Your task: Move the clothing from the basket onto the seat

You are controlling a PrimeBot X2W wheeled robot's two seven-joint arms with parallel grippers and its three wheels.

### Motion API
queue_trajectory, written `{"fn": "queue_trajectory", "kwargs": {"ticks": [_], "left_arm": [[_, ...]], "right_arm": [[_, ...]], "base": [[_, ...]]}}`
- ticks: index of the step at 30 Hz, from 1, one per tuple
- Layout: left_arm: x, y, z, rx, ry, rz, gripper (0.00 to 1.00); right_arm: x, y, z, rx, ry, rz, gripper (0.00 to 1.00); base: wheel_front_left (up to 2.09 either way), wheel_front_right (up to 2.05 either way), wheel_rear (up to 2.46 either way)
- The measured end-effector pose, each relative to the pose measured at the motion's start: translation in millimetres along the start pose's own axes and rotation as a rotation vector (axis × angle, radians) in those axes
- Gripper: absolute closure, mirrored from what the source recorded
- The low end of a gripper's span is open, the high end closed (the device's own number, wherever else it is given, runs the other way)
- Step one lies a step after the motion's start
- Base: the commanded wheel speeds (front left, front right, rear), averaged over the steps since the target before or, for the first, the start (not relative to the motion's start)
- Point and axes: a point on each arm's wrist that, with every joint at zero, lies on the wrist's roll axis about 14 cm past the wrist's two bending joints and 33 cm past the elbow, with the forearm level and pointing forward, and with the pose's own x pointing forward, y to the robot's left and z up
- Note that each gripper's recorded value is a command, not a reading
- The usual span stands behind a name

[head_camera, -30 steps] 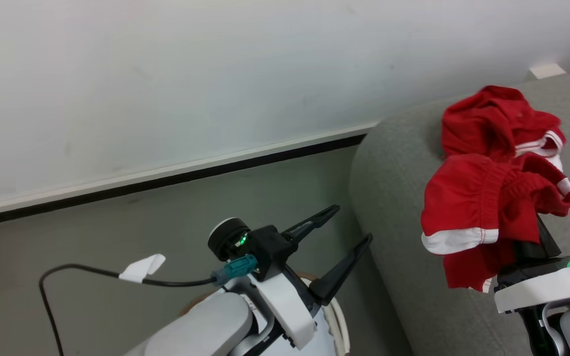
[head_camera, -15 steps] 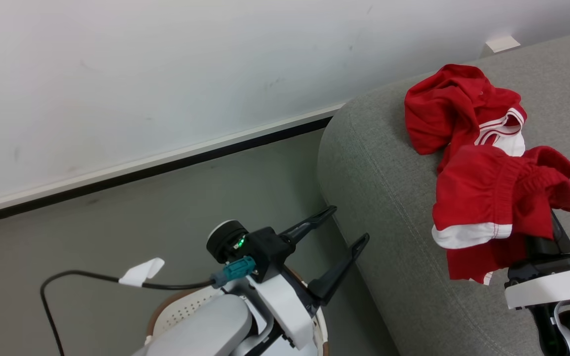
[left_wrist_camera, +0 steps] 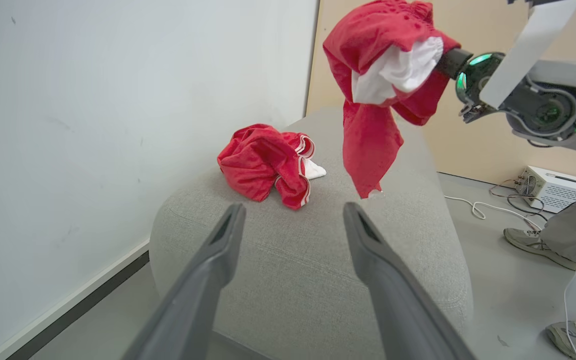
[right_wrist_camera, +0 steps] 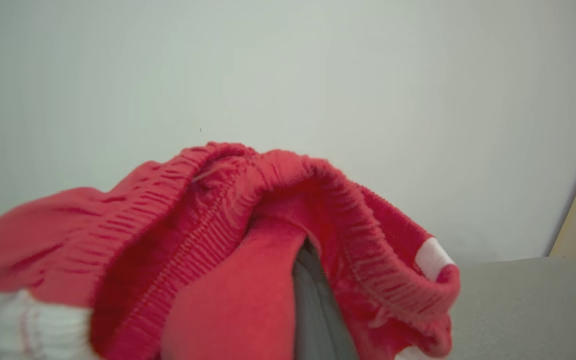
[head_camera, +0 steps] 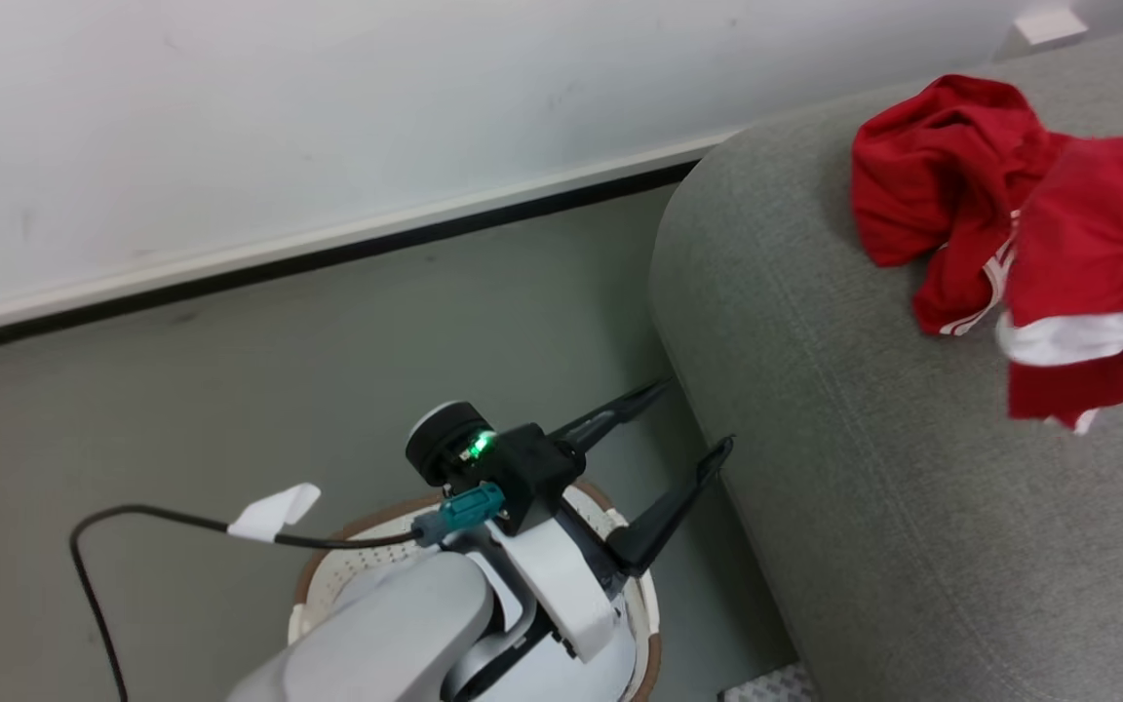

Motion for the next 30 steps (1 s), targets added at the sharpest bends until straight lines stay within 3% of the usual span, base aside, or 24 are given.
{"fn": "queue_trajectory", "kwargs": {"ticks": [5, 19, 25, 30], "left_arm": [[-4.2, 21.5, -12.8, 0.002, 0.023, 0.025, 0.0], [-13.3, 77.3, -59.9, -0.052, 0.071, 0.091, 0.0], [-23.7, 97.6, -89.1, -0.089, 0.105, 0.128, 0.0], [-33.2, 106.6, -100.6, -0.101, 0.122, 0.159, 0.0]], "right_arm": [[20.2, -24.8, -7.3, -0.083, 0.037, -0.025, 1.0], [66.3, -81.5, -73.8, -0.245, 0.24, -0.117, 1.0], [72.8, -90.0, -131.8, -0.363, 0.445, -0.081, 1.0], [42.5, -99.1, -193.5, -0.368, 0.737, -0.104, 1.0]], "base": [[0.0, 0.0, 0.0], [0.0, 0.0, 0.0], [0.0, 0.0, 0.0], [0.0, 0.0, 0.0]]}}
